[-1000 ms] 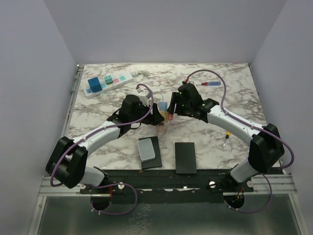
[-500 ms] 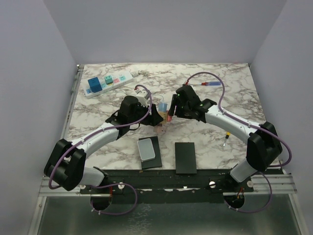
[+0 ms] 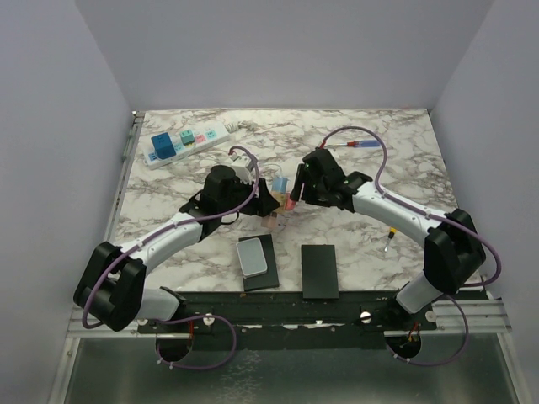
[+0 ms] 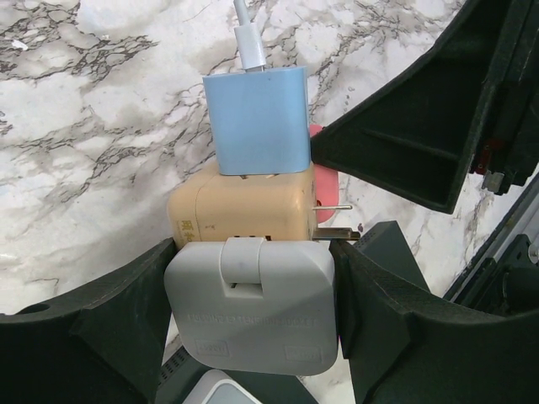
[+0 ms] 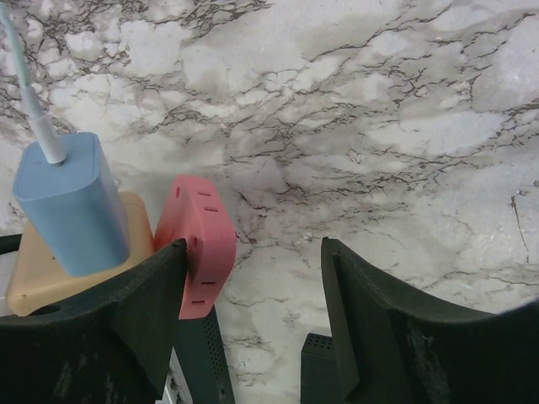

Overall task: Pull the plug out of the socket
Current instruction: Remove the plug from the socket.

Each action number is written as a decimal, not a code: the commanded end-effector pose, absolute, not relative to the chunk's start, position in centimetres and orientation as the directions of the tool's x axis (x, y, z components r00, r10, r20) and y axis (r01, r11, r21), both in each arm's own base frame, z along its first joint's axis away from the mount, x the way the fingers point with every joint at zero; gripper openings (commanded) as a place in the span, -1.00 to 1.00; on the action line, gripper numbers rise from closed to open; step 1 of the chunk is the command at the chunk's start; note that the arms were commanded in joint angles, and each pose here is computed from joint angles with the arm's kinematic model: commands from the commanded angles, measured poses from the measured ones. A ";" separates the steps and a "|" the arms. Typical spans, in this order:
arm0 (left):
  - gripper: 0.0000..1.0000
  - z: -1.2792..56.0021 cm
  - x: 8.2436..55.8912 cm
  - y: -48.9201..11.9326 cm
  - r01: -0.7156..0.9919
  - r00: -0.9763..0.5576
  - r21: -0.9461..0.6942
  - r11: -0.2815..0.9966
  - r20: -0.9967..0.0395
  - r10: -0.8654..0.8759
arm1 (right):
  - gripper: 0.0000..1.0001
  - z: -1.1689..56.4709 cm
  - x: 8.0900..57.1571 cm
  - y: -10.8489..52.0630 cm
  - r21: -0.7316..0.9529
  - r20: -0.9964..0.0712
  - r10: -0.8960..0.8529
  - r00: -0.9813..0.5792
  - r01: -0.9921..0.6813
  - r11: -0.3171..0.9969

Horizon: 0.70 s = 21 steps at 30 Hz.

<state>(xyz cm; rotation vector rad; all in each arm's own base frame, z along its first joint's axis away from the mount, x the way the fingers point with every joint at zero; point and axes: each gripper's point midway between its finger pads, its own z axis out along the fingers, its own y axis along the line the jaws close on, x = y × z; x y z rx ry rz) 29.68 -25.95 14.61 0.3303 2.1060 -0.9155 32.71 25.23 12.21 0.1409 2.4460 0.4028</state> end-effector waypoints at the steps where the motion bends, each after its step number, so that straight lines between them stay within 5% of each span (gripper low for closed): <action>1: -1.00 19.3 31.1 -25.9 0.558 -0.529 -0.484 0.674 -0.833 -0.160 | 0.34 9.6 32.0 23.6 0.264 -0.546 0.194 -0.815 0.052 0.963; 12: -1.00 19.8 31.6 -25.0 0.547 -0.519 -0.488 0.680 -0.835 -0.182 | 0.34 10.0 31.7 24.2 0.317 -0.554 0.188 -0.811 0.003 0.948; 21: -1.00 21.3 32.2 -24.6 0.599 -0.530 -0.520 0.609 -0.828 -0.186 | 0.41 15.7 32.9 21.1 0.281 -0.720 0.146 -0.678 -0.092 0.955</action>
